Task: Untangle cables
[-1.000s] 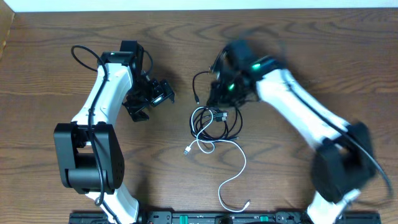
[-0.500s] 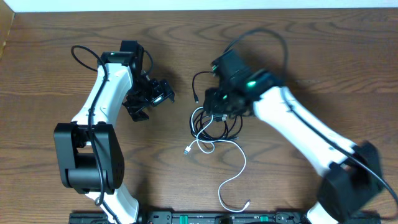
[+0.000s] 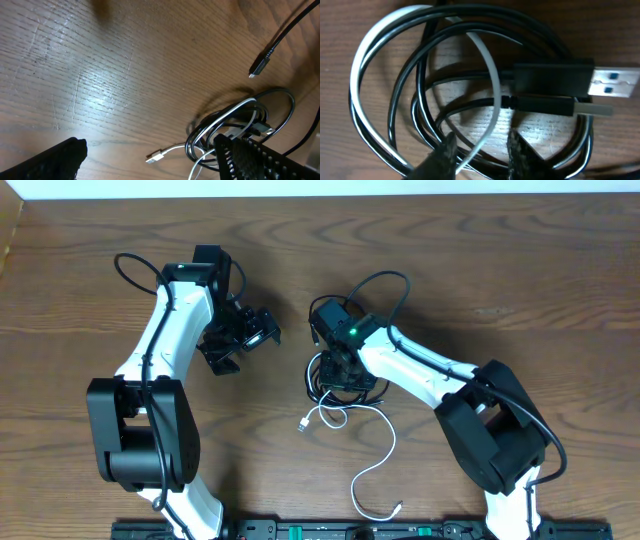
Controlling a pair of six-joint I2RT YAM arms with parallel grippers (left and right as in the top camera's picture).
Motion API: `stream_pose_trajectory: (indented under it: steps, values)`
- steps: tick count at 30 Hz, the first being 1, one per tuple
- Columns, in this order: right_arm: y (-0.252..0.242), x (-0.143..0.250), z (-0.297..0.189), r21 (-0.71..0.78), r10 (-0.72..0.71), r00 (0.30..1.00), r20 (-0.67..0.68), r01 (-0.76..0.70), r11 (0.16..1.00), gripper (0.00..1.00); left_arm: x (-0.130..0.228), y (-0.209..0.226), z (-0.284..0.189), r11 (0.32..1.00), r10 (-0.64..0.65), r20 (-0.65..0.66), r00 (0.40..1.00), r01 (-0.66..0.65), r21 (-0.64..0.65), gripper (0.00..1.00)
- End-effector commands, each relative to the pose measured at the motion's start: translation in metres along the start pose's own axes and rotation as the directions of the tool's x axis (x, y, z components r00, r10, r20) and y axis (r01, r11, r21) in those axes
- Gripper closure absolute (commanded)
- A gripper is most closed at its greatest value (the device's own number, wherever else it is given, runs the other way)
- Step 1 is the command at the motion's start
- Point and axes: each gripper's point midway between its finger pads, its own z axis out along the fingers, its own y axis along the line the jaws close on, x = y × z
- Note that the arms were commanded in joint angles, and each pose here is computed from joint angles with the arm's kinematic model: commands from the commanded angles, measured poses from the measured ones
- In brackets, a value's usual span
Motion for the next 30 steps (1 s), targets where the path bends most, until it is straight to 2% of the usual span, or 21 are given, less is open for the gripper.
stream_pose_trajectory:
  steps: [1,4,8,12,16,19,22,27,28,30]
  values:
    - [0.002,-0.003,0.000,-0.005,0.017,1.000,0.015,-0.017,1.000,0.84,0.002,0.005,0.005,1.000,-0.014,-0.010,1.000,0.014,-0.023,0.01]
    - [0.003,-0.005,-0.001,-0.011,0.017,1.000,0.021,-0.016,1.000,0.98,0.002,0.005,0.005,1.000,-0.014,-0.010,1.000,0.014,-0.023,0.01]
    - [0.012,-0.007,-0.008,-0.066,-0.050,0.999,-0.001,0.050,0.997,0.99,0.002,0.005,0.005,1.000,-0.014,-0.010,1.000,0.014,-0.023,0.01]
    - [0.027,-0.024,-0.052,-0.172,-0.171,0.985,0.027,0.173,0.970,0.99,0.001,0.005,0.005,1.000,-0.014,-0.010,1.000,0.014,-0.023,0.01]
    - [0.032,-0.052,-0.140,-0.231,-0.233,0.953,0.194,0.275,0.933,0.99,0.002,0.005,0.005,1.000,-0.014,-0.010,1.000,0.014,-0.023,0.01]
    - [0.038,-0.061,-0.230,-0.261,-0.283,0.861,0.421,0.415,0.872,0.99,0.002,0.005,0.005,1.000,-0.014,-0.010,1.000,0.014,-0.023,0.01]
    - [0.041,-0.053,-0.287,-0.270,-0.275,0.783,0.558,0.485,0.832,0.98,0.002,0.005,0.005,1.000,-0.014,-0.010,1.000,0.014,-0.023,0.01]
    - [0.032,-0.037,-0.346,-0.244,-0.235,0.693,0.681,0.518,0.820,0.98,0.002,0.005,0.005,1.000,-0.015,-0.010,1.000,0.014,-0.023,0.01]
    - [0.027,-0.037,-0.348,-0.230,-0.231,0.689,0.687,0.508,0.830,0.97,0.002,0.005,0.005,1.000,-0.015,-0.010,1.000,0.014,-0.023,0.01]
    - [0.017,-0.037,-0.345,-0.198,-0.231,0.698,0.678,0.476,0.857,0.87,0.002,0.005,0.005,1.000,-0.015,-0.010,1.000,0.014,-0.023,0.01]
